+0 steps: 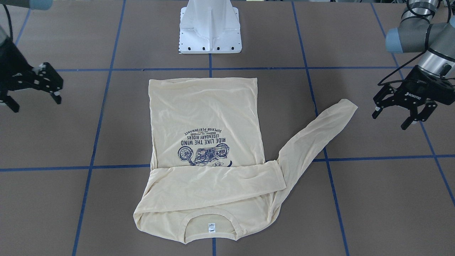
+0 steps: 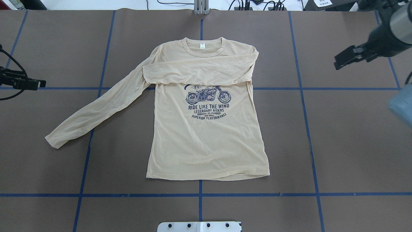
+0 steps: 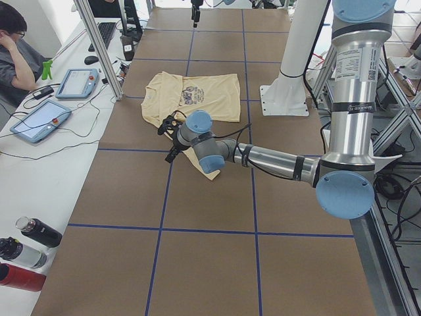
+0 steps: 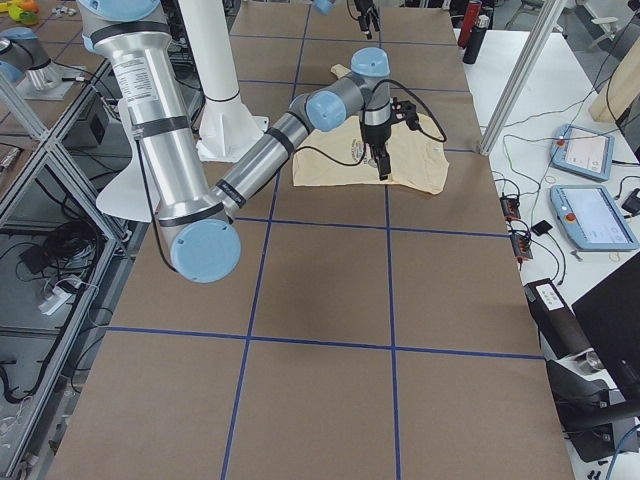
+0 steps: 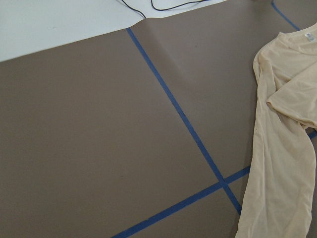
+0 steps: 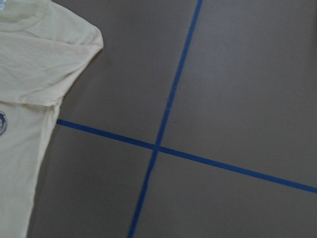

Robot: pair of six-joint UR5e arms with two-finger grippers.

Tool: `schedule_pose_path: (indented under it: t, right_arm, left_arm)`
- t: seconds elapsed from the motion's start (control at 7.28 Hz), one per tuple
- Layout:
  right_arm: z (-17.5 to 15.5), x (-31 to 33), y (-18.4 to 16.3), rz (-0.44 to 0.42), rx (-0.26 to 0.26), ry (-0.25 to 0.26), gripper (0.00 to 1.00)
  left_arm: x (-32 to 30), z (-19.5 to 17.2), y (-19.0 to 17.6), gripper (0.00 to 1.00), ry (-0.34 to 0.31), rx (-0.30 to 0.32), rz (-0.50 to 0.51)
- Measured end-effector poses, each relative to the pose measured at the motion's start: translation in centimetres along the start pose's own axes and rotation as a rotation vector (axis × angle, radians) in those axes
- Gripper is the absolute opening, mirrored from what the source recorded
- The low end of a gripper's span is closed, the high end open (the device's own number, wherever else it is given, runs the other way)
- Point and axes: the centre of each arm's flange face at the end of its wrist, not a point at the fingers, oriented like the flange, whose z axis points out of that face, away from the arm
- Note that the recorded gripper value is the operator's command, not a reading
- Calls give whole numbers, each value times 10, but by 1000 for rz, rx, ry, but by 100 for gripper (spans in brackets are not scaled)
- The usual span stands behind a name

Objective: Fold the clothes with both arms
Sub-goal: 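Release the sleeve and raise the right gripper away from the shirt, then lower the left gripper to the other sleeve cuff and grasp it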

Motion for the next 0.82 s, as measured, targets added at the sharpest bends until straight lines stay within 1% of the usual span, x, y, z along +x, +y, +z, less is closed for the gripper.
schedule_pose_path:
  t: [0.14,0.27,0.41,0.69,0.82]
  right_arm:
    - [-5,63,26,-38,-20,-3,100]
    - [-7,113,48,-56,-38,0,100]
    - [-5,144,64,-62,-52,4,100]
    - [-4,162,74,-63,-62,7,100]
    - [-4,164,75,-63,-62,8,100]
  left_arm:
    - [5,10,19,100,-20,-19,-1]
    - [9,17,39,97,-34,-36,-3]
    - [8,20,60,85,-48,-44,-5]
    - [5,21,87,60,-52,-57,-43]
    - [10,26,97,59,-48,-72,-89]
